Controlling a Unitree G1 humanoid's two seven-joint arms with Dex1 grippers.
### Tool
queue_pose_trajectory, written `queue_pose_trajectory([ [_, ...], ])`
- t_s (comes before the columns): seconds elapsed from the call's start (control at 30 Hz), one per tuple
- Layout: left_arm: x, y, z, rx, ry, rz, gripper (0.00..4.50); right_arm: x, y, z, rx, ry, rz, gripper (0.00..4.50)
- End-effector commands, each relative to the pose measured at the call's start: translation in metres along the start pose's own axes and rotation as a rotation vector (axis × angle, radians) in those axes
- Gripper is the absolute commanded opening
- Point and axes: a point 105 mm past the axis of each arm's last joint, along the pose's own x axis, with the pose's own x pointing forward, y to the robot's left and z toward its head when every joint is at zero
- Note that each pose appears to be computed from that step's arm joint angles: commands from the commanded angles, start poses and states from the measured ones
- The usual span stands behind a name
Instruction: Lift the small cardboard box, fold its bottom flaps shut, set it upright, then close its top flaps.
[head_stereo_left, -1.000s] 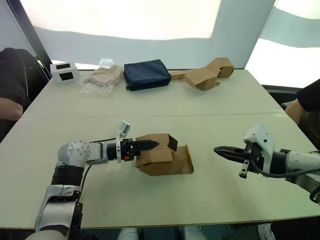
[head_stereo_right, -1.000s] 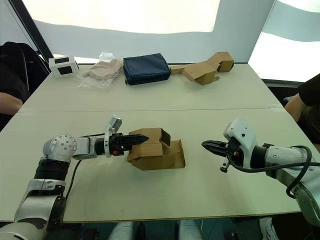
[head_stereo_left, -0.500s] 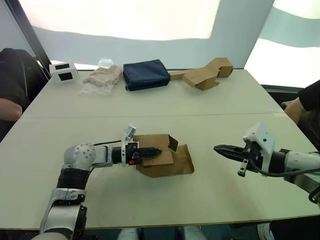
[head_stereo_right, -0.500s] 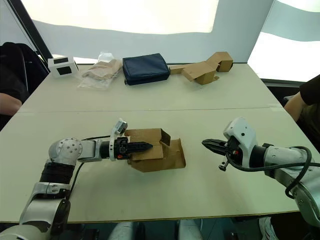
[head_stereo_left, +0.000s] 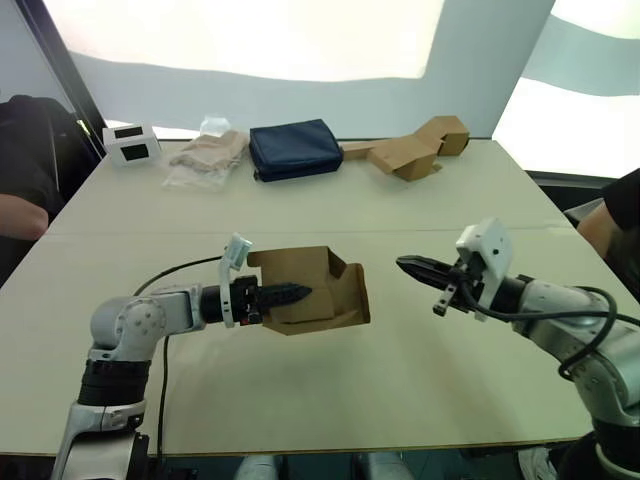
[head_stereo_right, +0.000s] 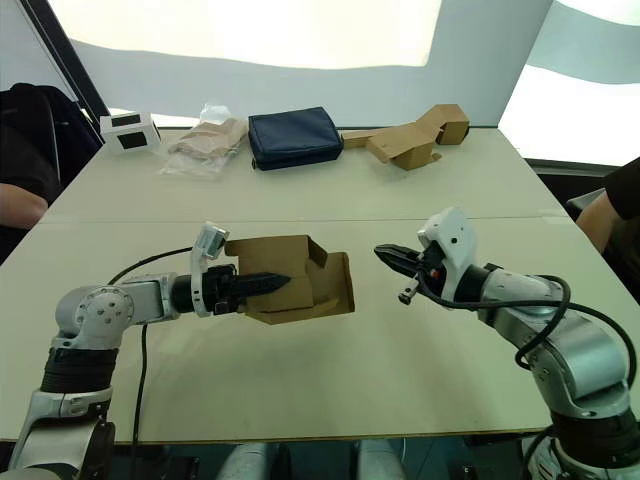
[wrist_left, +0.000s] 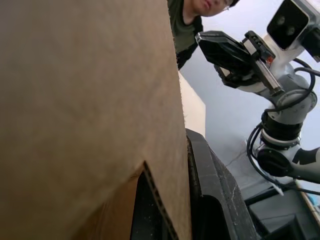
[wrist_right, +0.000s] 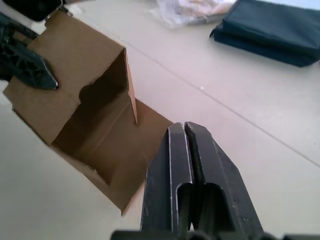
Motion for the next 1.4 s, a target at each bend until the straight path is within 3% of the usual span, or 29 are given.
queue_pose_trajectory([
  [0.03, 0.001, -0.011, 0.010, 0.079, -0.015, -0.038, 0.04, 0.013, 0.000, 0.008, -0.027, -0.055, -0.022, 0.00],
  [0.4, 0.004, -0.019, 0.011, 0.142, 0.016, -0.074, 0.04, 0.057, 0.033, 0.009, -0.033, -0.094, 0.115, 0.00],
  [0.7, 0.011, -0.029, 0.016, 0.162, 0.019, -0.109, 0.04, 0.066, 0.053, 0.016, -0.045, -0.108, 0.220, 0.00],
  [0.9, 0.013, -0.033, 0.016, 0.165, 0.025, -0.125, 0.04, 0.070, 0.050, 0.023, -0.064, -0.126, 0.209, 0.00],
  [1.1, 0.009, -0.026, 0.021, 0.181, 0.007, -0.081, 0.04, 0.060, 0.041, 0.028, -0.079, -0.129, 0.198, 0.00],
  [1.4, 0.005, -0.023, 0.040, 0.218, -0.049, -0.045, 0.04, 0.016, 0.022, 0.017, -0.058, -0.047, 0.154, 0.00],
])
